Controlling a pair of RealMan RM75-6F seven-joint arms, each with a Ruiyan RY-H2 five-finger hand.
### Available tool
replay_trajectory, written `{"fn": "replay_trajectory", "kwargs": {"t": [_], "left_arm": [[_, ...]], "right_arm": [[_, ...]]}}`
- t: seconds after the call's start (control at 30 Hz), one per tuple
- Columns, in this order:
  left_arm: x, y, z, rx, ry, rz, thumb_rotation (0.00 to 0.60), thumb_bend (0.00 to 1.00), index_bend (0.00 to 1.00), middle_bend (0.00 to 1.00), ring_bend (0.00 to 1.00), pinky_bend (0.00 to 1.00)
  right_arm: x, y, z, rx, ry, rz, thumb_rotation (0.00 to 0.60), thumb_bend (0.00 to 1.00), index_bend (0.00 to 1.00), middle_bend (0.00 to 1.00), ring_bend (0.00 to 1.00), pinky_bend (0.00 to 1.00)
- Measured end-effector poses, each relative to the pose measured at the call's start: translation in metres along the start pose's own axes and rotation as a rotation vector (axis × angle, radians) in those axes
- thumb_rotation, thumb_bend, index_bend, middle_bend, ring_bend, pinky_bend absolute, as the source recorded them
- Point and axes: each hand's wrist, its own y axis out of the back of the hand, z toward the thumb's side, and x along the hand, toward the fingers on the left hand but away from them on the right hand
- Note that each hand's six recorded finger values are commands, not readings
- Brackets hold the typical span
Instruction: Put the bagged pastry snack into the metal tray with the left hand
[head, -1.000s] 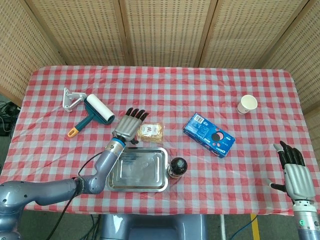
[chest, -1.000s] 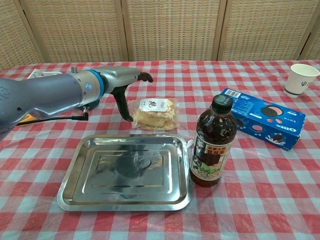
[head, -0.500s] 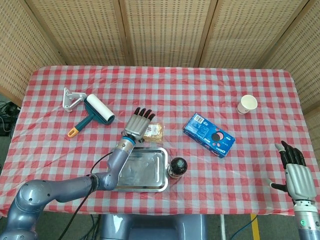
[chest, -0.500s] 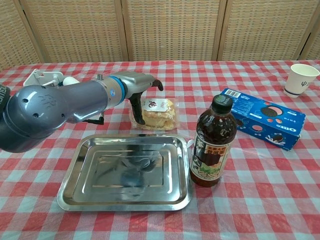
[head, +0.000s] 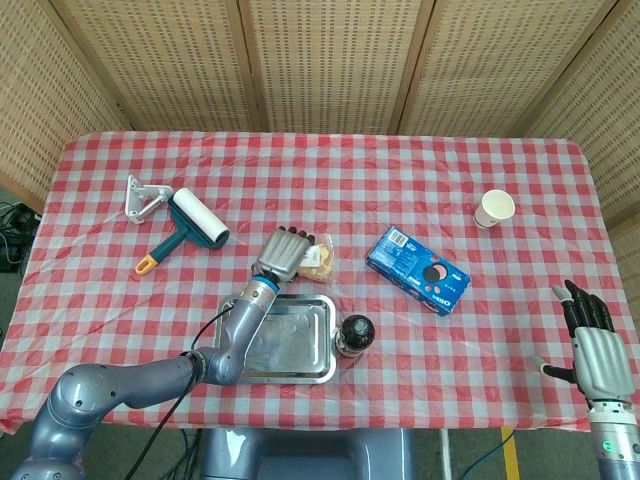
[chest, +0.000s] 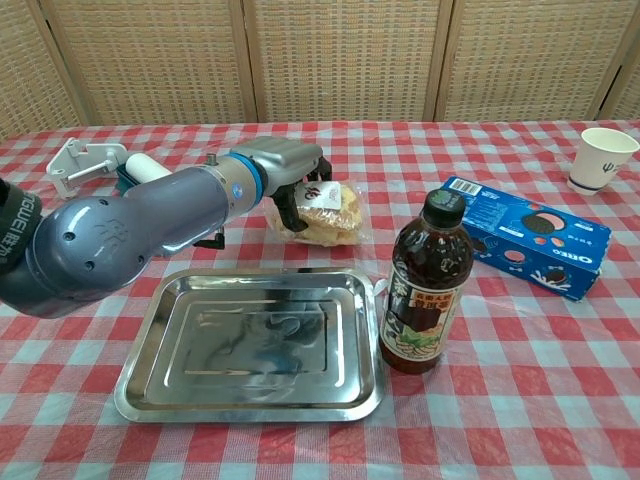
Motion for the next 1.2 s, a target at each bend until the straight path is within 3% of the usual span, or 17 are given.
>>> {"fn": "replay_trajectory", "kwargs": {"t": [0.37, 0.73, 1.0, 1.2], "left_arm": [[-0.023, 0.03, -0.01, -0.055, -0.048, 0.049, 0.6, 0.48, 0.58, 0.32, 0.26, 0.35], [-0.1, 0.041, -0.032, -0.12, -0.116, 0.017, 0.6, 0.48, 0.58, 0.32, 0.26, 0.34], [-0.164, 0.024, -0.059, -0.165, -0.075, -0.038, 0.6, 0.48, 0.58, 0.32, 0.26, 0.34], [-0.18, 0.001, -0.058, -0.181, -0.064, -0.08, 0.6, 0.48, 0.57, 0.32, 0.26, 0.34]], "right_arm": [[0.0, 0.0, -0.001, -0.002, -0.002, -0.001, 0.6, 0.08, 0.04, 0.0, 0.0, 0.0], [0.0, -0.001, 0.005, -0.007, 0.01, -0.004, 0.6, 0.08, 0.04, 0.0, 0.0, 0.0], [0.0, -0.001, 0.008, -0.007, 0.019, -0.007, 0.6, 0.08, 0.04, 0.0, 0.0, 0.0], [0.001, 0.0, 0.01, -0.007, 0.027, -0.012, 0.6, 0.08, 0.04, 0.0, 0.0, 0.0]]}}
